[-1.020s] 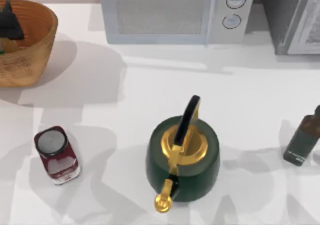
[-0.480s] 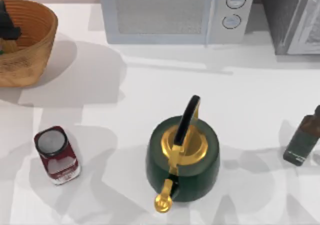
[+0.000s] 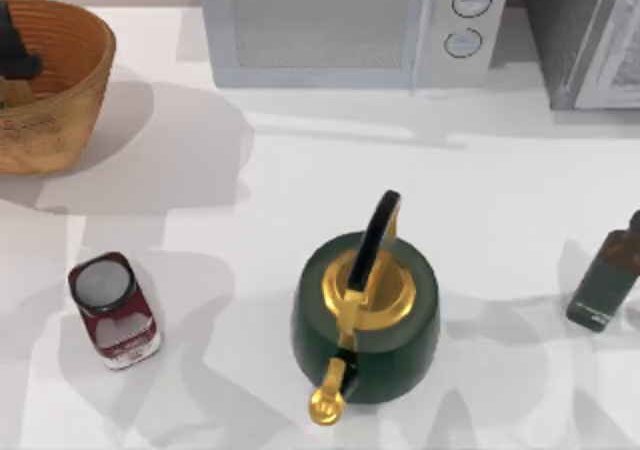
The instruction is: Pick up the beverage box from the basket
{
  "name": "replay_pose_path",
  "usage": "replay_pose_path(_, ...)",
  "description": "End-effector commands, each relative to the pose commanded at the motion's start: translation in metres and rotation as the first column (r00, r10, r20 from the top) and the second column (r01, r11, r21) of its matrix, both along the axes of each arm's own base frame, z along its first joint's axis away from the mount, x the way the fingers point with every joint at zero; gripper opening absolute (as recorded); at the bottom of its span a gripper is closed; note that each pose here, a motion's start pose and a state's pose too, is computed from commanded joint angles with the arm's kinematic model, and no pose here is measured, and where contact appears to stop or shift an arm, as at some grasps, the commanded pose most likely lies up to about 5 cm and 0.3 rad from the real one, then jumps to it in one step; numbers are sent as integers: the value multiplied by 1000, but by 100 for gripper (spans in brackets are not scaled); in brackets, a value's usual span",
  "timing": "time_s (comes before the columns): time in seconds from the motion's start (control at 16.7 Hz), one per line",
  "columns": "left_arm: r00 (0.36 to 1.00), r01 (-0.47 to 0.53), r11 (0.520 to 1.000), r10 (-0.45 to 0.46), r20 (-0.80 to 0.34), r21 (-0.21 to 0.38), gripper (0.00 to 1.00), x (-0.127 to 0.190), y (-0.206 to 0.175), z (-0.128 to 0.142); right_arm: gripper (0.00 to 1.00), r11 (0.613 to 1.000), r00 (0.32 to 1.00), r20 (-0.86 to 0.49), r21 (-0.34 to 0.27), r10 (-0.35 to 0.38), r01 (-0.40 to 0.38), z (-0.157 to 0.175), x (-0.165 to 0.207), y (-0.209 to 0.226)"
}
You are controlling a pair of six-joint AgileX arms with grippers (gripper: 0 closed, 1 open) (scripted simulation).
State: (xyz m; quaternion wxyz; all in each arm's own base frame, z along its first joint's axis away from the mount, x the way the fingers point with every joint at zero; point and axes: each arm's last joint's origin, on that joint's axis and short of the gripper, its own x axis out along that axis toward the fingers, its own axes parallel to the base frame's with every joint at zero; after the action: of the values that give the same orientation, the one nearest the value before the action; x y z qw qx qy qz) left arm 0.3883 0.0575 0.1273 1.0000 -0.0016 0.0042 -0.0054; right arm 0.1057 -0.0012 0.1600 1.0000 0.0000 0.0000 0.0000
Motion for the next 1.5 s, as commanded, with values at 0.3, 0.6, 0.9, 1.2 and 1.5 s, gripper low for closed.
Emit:
replay_pose_path(0.3, 1000, 0, 1000, 0, 0, 0, 0, 0, 0, 0, 100, 1000, 1000, 0, 0, 0, 0, 0, 0, 0)
replay_pose_path(0.6, 1000, -6, 1000, 6, 13, 4, 0, -1, 2, 9, 100, 1000, 1000, 0, 0, 0, 0, 0, 0, 0)
replay_pose_path(0.9, 1000, -6, 1000, 6, 13, 3, 0, 6, 4, 41, 100, 1000, 1000, 0, 0, 0, 0, 0, 0, 0)
replay_pose_path(1.2, 1000, -4, 1000, 3, 27, 8, 0, 9, 4, 101, 100, 1000, 1000, 0, 0, 0, 0, 0, 0, 0)
replay_pose_path(1.5, 1000, -5, 1000, 5, 22, 6, 0, 1, 3, 149, 100, 1000, 1000, 0, 0, 0, 0, 0, 0, 0)
